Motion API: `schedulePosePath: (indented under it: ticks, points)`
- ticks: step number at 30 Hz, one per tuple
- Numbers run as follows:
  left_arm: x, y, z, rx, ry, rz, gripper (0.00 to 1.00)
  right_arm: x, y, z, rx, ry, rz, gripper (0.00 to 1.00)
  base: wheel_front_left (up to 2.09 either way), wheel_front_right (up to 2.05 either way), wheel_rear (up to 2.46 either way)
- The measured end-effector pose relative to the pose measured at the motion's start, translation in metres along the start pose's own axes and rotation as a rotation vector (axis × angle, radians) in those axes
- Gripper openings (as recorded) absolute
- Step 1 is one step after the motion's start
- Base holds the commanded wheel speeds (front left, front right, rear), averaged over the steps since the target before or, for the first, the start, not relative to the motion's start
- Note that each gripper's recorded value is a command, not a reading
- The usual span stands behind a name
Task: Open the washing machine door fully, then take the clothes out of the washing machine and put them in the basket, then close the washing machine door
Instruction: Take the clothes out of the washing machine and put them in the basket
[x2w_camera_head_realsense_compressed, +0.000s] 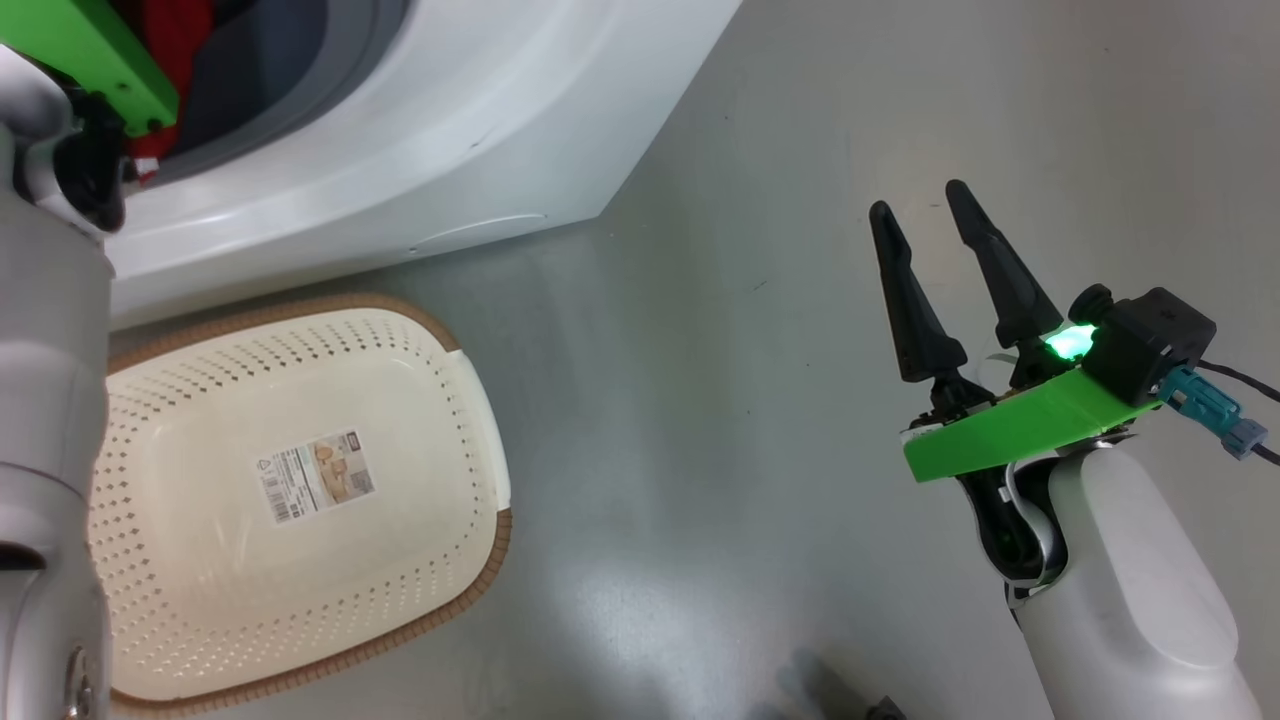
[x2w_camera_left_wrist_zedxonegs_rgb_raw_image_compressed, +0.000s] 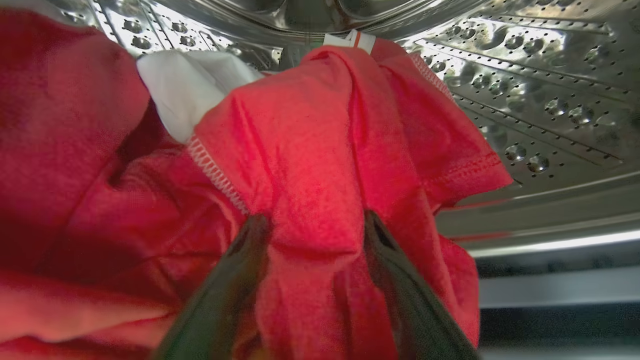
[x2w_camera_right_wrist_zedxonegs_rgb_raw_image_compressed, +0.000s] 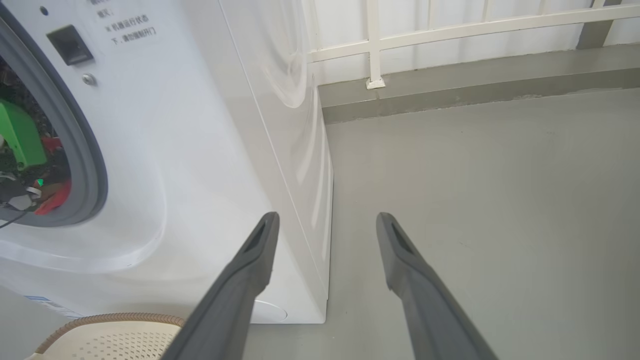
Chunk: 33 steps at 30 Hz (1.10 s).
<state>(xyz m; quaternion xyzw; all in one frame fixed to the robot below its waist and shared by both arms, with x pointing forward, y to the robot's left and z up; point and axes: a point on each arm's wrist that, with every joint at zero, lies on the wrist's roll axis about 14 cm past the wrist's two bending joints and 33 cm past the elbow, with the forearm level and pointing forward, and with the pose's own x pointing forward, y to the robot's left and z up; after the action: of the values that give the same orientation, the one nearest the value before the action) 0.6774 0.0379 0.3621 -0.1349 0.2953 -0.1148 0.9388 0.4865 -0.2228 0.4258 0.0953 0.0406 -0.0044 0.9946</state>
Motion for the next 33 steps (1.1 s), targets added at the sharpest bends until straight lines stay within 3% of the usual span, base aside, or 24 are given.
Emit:
schedulePosePath:
  ticks: [1, 4, 9, 10, 11, 33]
  points:
    - [0.001, 0.0, -0.003, 0.0, 0.01, 0.001, 1.0, 0.0, -0.001, 0.0, 0.0, 0.0, -0.002, 1.0, 0.0, 0.0, 0.0]
    - [0.002, 0.001, -0.008, 0.006, 0.028, 0.003, 0.56, 0.0, -0.002, 0.0, 0.005, -0.001, -0.01, 1.0, 0.0, 0.0, 0.0]
    - [0.0, 0.005, -0.013, 0.016, 0.068, 0.012, 0.44, 0.0, -0.001, 0.001, 0.01, -0.005, -0.01, 1.0, 0.0, 0.0, 0.0]
    - [-0.001, 0.005, -0.013, 0.019, 0.069, 0.013, 0.29, 0.0, 0.0, 0.001, 0.011, -0.007, -0.009, 1.0, 0.0, 0.0, 0.0]
    - [-0.002, 0.005, -0.012, 0.023, 0.069, 0.013, 0.0, 0.0, 0.0, 0.002, 0.012, -0.008, -0.009, 1.0, 0.0, 0.0, 0.0]
    - [-0.05, -0.036, 0.026, 0.086, -0.145, -0.116, 0.0, -0.006, 0.023, 0.034, 0.015, -0.074, 0.06, 1.0, 0.0, 0.0, 0.0]
